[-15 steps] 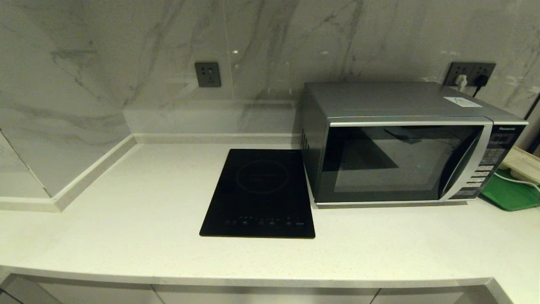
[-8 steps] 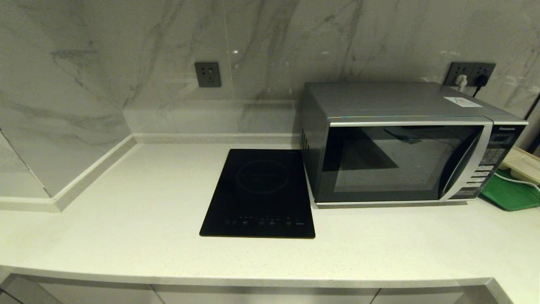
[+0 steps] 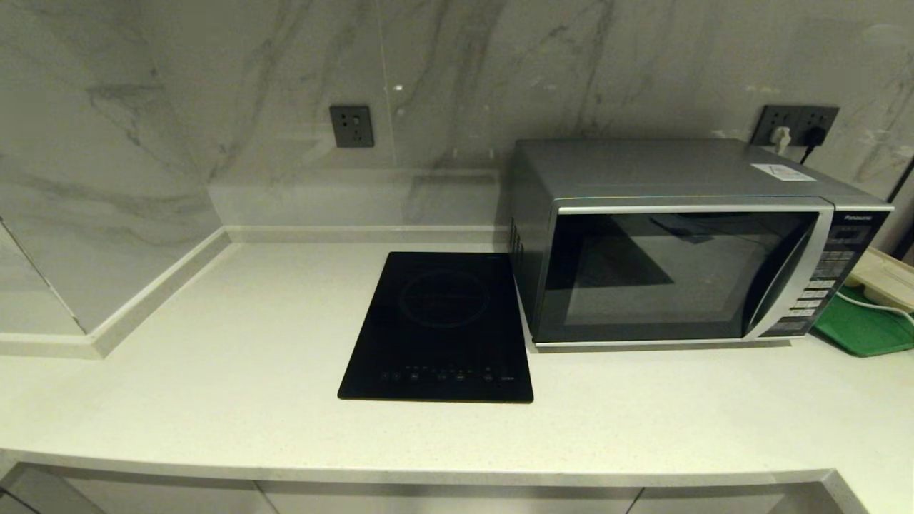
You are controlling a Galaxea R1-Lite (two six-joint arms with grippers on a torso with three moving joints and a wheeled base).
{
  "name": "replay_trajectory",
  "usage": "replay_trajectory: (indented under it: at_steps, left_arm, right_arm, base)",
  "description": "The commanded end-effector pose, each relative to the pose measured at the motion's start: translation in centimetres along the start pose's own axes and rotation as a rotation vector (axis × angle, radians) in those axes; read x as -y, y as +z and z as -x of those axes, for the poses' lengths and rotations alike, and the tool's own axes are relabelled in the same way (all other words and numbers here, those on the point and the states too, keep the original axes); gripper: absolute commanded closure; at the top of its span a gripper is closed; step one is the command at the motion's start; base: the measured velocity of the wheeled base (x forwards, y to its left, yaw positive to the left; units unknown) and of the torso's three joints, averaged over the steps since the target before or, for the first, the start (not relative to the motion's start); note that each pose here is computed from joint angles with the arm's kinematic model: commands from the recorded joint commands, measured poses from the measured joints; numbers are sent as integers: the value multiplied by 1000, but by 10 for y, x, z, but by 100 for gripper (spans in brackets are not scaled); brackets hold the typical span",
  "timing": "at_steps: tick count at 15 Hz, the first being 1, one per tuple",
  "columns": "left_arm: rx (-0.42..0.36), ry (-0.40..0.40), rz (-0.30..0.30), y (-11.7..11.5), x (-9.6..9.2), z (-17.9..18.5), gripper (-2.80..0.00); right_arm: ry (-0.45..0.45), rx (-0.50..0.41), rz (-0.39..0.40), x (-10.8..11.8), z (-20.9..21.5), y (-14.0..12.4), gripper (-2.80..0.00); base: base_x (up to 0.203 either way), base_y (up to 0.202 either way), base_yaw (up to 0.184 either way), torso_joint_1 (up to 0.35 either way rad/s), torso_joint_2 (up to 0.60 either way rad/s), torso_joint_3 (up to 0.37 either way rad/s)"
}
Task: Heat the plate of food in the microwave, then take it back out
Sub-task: Open the microwave oven
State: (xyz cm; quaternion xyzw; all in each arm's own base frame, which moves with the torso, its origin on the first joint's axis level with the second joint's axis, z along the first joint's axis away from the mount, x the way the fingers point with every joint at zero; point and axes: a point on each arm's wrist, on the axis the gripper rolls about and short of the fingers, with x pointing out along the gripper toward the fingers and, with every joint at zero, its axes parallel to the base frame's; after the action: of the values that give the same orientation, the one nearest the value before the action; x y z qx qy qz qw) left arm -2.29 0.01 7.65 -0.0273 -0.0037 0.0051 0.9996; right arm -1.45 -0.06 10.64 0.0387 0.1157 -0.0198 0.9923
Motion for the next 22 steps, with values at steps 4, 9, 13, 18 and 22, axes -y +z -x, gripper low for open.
replay_trajectory:
  at_steps: [4,9,13,18,22]
  left_arm:
    - [1,0,-1,0,0,0,0]
    - [1,0,1,0,0,0,0]
    - [1,0,-1,0,0,0,0]
    - [1,0,1,0,0,0,0]
    - [1,0,1,0,0,0,0]
  right_arm:
    - [-145,-215,-3,-6,-78,87,0]
    - [-505,-132,134,-35,-162,142,0]
    - [-663,-118,239,-78,-221,133,0]
    - [-769,-105,273,-102,-271,113,0]
    - [-832,-93,249,-99,-294,115,-280]
  base:
    - [0,0,0,0,0,0]
    - [0,0,0,0,0,0]
    - [0,0,0,0,0,0]
    - [0,0,0,0,0,0]
    - [0,0,0,0,0,0]
